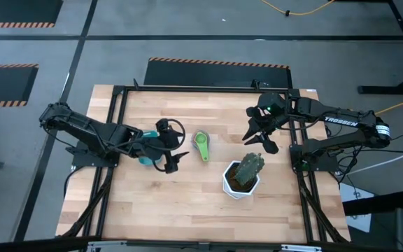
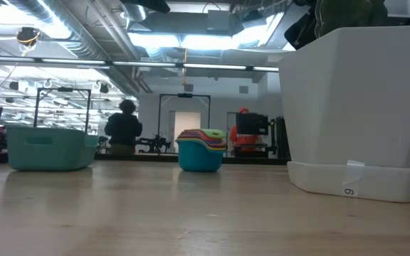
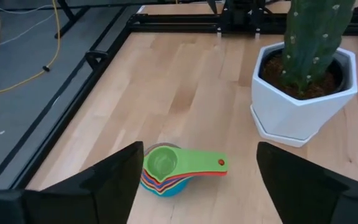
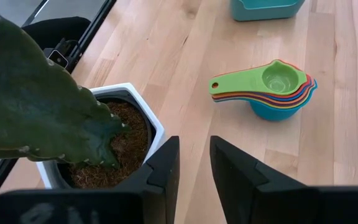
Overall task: Nest measuring cups in basket
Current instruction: Put the nested measuring cups into the blue bin
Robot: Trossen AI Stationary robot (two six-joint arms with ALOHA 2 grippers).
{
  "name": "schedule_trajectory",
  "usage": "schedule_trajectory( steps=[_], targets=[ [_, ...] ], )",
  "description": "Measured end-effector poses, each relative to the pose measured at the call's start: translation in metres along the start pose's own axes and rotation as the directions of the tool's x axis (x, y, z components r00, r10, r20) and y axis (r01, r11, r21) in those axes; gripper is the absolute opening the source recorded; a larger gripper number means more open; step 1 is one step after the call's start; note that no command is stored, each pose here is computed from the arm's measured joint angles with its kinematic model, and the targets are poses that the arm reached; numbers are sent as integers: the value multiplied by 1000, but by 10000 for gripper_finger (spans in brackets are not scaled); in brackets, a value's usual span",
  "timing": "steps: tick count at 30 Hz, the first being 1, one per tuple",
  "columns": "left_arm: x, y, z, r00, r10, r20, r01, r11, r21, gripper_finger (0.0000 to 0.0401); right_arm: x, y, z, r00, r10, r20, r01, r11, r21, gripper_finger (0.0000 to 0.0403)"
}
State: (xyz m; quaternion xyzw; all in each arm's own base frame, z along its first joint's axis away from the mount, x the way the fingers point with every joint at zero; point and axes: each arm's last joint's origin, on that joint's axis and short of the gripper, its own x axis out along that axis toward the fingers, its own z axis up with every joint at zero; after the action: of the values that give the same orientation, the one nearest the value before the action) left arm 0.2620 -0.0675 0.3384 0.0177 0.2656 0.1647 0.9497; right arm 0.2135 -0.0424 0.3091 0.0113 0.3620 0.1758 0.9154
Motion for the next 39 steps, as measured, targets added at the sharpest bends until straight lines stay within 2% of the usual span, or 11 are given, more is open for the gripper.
schedule_trajectory(
  steps=[5,12,14,17,22,26,29,32,34,39],
  targets=[
    [1,1,0,1000,6,-4,-6,1000,-2,321,0,0,0,1000,0,0,0,1000,0,94],
    [1,1,2,1000,11,20,-10,999,-35,319,0,0,0,1000,0,0,0,1000,0,94],
    [1,2,2,1000,18,20,-16,996,-89,321,0,0,0,1000,0,0,0,1000,0,94],
    [3,6,1,1000,25,-5,-26,974,-227,322,0,0,0,1000,0,0,0,1000,0,94],
    [2,14,-6,994,-31,-104,-19,895,-446,319,0,0,0,1000,0,0,0,1000,0,94],
    [2,17,-19,968,-40,-247,-106,828,-550,322,0,0,0,1000,1,-3,-1,1000,2,94],
    [9,13,-35,950,-30,-310,-172,780,-602,320,0,0,0,1000,1,-2,-1,1000,0,94],
    [17,7,-48,957,-47,-285,-167,713,-681,319,0,0,0,1000,-1,1,1,1000,-1,94],
    [24,4,-60,959,-56,-277,-165,687,-708,321,0,0,0,1000,0,1,0,1000,-1,94],
    [45,-2,-83,984,-102,-147,-62,578,-814,320,0,0,0,1000,0,0,0,1000,-1,94]
  ],
)
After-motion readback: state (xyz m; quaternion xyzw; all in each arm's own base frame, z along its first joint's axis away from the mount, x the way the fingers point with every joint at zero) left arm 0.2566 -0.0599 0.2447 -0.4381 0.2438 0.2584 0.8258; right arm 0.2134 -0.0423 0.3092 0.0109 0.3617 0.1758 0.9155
